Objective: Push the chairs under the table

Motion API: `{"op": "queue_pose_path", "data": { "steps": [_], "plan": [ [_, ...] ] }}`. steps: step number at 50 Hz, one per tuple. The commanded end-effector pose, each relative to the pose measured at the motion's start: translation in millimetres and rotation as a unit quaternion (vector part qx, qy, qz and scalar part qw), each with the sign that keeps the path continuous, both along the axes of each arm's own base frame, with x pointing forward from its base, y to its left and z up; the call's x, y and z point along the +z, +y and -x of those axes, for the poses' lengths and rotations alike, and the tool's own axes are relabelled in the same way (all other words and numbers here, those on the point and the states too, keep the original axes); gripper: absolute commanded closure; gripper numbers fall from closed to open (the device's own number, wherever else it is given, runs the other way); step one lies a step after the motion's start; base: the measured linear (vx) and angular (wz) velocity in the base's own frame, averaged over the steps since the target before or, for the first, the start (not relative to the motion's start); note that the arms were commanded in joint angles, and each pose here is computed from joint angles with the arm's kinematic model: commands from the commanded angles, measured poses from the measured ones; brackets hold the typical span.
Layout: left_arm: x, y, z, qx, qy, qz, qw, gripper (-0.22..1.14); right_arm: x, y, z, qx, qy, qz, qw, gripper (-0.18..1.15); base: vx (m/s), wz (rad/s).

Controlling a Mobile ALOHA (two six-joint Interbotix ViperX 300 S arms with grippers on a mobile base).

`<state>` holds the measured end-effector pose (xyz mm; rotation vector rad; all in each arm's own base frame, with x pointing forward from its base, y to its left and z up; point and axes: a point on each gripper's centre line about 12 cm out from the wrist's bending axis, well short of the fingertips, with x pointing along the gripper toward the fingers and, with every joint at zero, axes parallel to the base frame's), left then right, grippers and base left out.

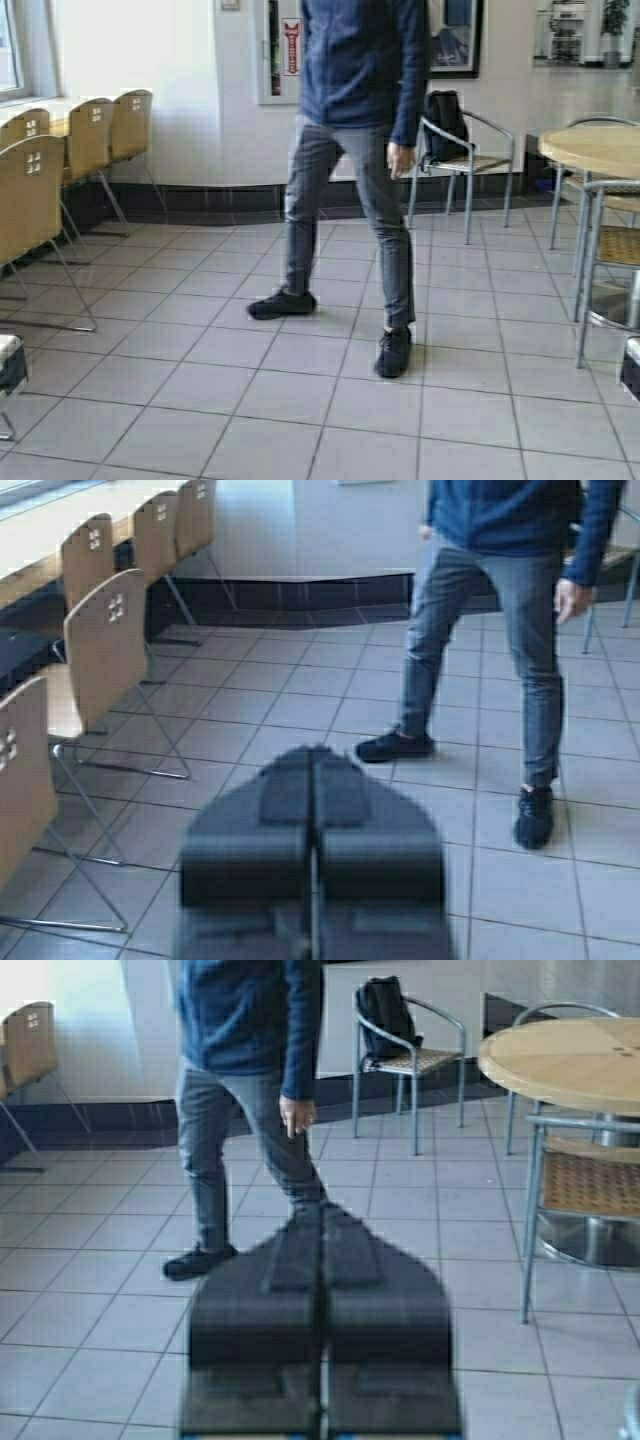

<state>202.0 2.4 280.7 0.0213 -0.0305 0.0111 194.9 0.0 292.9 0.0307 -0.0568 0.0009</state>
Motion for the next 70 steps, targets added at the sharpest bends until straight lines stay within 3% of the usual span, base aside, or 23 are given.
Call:
{"op": "queue_pose_path", "data": {
  "steps": [1, 20, 70],
  "plan": [
    [2.0, 0.2, -1.4, 0.000, -0.003, -0.002, 1.000, 0.89, 5.6, -0.3, -2.6, -0.001, -0.006, 0.000, 1.000, 0.91, 0.27, 0.21],
    [-1.8, 0.4, -1.8, 0.001, 0.003, 0.011, 1.000, 0.89, 2.9, -0.3, -5.5, -0.001, 0.002, 0.001, 1.000, 0.91, 0.29, 0.27],
    [-5.8, -8.5, -3.6, -0.022, 0.012, 0.024, 0.999, 0.89, -2.8, 0.0, 5.6, 0.000, 0.008, 0.001, 1.000, 0.91, 0.30, 0.48]
  ]
}}
